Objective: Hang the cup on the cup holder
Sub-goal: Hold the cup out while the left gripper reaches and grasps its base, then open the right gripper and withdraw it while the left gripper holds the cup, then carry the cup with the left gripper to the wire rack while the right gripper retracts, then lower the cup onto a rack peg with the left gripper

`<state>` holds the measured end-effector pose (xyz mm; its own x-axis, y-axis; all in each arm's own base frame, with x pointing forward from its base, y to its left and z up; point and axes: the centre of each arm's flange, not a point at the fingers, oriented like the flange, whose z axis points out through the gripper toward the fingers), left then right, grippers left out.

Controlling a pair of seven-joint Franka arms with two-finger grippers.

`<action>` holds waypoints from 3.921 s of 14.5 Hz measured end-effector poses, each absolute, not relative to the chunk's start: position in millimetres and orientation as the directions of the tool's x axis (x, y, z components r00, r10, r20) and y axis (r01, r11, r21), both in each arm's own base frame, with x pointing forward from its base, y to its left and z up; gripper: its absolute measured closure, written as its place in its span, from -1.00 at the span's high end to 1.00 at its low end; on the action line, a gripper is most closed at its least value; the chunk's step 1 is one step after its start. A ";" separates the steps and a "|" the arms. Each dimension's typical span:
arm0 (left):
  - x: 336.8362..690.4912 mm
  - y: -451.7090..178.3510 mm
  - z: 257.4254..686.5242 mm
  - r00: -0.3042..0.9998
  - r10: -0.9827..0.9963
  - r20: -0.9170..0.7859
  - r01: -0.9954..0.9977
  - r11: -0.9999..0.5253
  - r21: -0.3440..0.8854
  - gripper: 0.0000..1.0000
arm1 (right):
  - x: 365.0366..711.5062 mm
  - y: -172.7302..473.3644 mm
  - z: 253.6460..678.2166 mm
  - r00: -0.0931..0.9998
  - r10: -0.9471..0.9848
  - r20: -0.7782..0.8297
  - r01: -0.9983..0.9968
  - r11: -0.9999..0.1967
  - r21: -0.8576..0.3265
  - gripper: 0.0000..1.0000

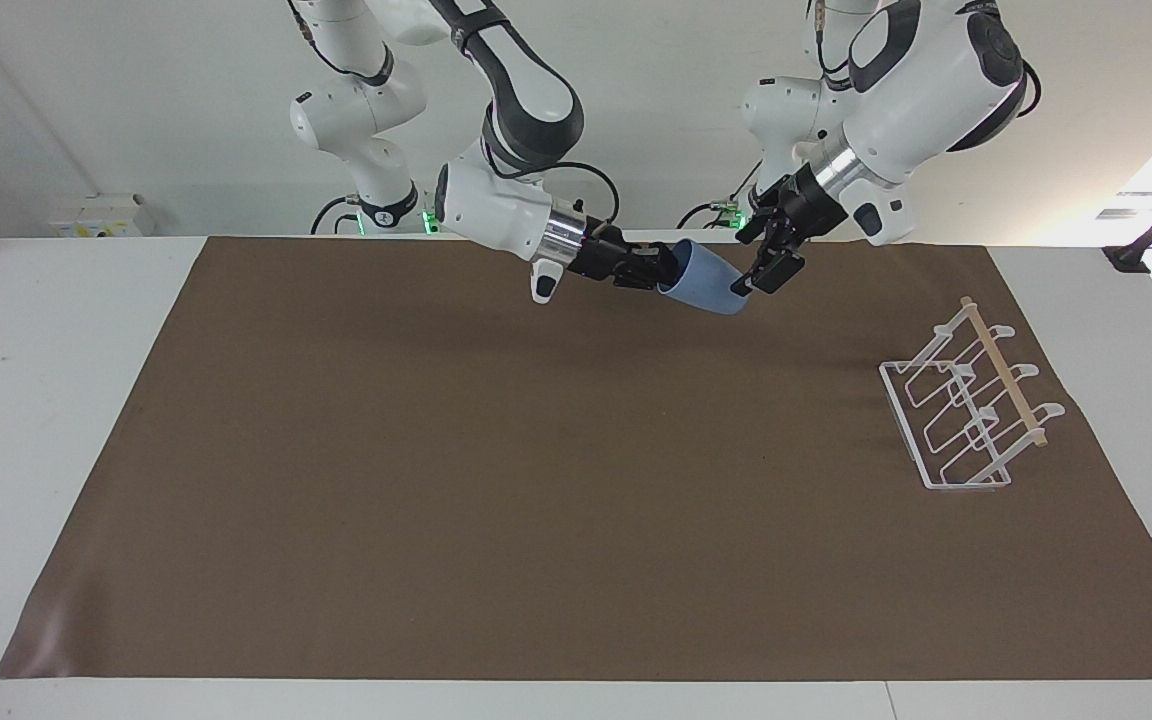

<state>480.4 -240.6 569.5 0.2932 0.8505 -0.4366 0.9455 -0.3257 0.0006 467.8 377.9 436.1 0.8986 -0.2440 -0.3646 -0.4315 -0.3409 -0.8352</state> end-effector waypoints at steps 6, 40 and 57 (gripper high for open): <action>478.1 -263.4 545.4 0.293 0.843 -0.451 0.948 -0.318 0.020 0.99 | 467.8 377.9 436.0 0.898 -0.244 -0.365 -0.432 -0.341 -0.835 -0.90; 525.8 -190.4 467.6 0.520 0.365 0.772 0.833 -0.417 -0.364 0.60 | 541.1 10.8 505.2 0.995 -0.093 0.023 -0.089 -0.985 -0.149 0.99; 596.8 -122.6 336.2 0.168 -0.048 0.985 0.967 -0.186 -0.174 0.60 | 526.3 -26.2 643.0 0.994 -0.080 -0.074 -0.073 -0.993 0.094 0.99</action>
<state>596.8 -122.6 336.2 0.1676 -0.0476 0.9847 0.9671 -0.1859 -0.1736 526.3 -26.2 643.0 0.9941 -0.0796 -0.0739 -0.0725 -0.9929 0.0940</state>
